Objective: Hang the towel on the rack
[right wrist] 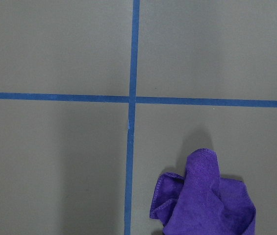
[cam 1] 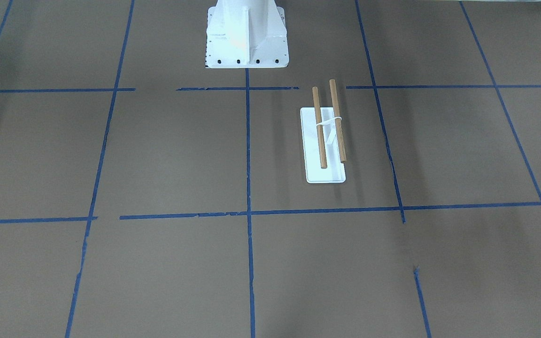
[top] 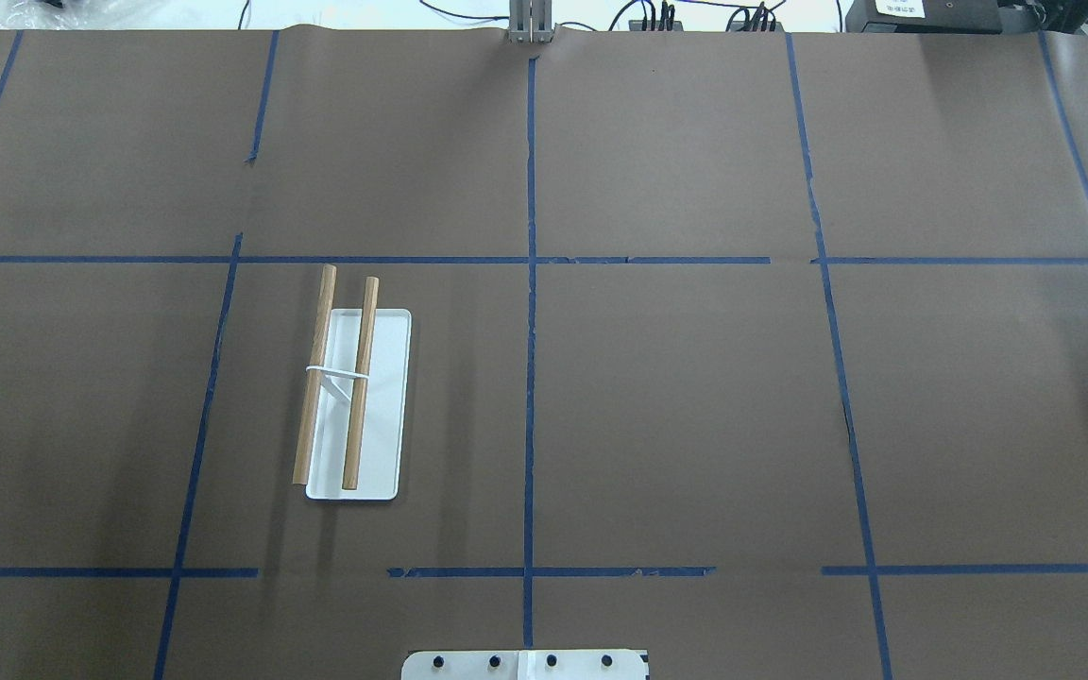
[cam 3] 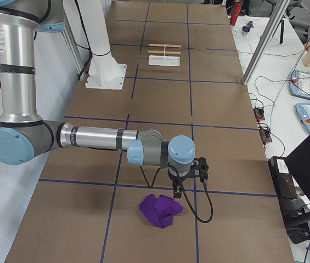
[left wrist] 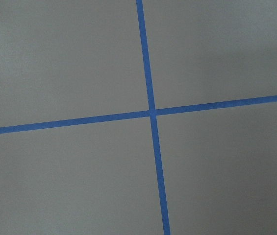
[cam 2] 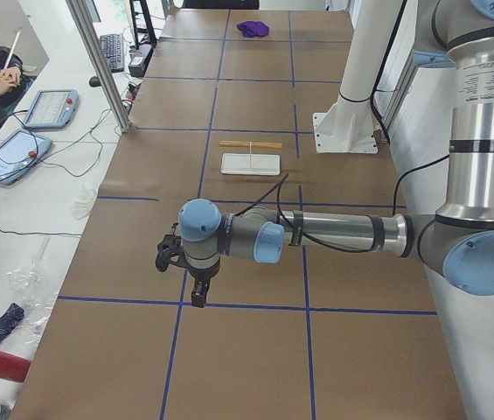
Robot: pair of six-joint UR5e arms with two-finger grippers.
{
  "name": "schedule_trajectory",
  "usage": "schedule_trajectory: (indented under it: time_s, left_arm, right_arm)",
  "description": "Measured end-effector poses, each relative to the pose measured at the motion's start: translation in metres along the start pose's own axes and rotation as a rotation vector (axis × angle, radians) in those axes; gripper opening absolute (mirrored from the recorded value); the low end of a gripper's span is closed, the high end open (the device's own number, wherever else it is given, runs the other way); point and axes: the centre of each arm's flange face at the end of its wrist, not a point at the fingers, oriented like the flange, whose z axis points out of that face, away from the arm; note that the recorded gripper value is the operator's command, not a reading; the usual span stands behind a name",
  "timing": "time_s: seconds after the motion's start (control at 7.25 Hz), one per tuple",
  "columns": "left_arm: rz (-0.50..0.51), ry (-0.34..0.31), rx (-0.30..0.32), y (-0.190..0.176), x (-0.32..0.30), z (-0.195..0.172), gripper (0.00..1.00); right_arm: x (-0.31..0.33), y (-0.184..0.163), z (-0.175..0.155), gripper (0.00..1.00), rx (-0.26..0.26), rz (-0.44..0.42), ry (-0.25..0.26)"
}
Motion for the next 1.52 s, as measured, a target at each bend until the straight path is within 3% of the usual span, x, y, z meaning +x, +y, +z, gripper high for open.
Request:
schedule_trajectory:
  time_s: [0.55,0.83,1.38,1.52]
  left_arm:
    - [0.006,0.001,0.006,-0.005,0.003,-0.003,1.0]
    - [0.015,0.002,0.017,-0.008,0.009,-0.008,1.0]
    - [0.04,0.003,0.046,-0.013,0.024,-0.022,1.0]
    - [0.044,0.004,0.051,-0.014,0.026,-0.025,1.0]
  right_arm:
    - [-0.004,-0.004,-0.004,1.0,0.016,-0.017,0.003]
    - [0.004,-0.002,0.008,1.0,0.016,-0.017,-0.026]
    - [0.092,0.054,0.116,1.0,0.029,-0.089,-0.038]
    - [0.096,0.06,0.13,1.0,0.022,-0.108,-0.039]
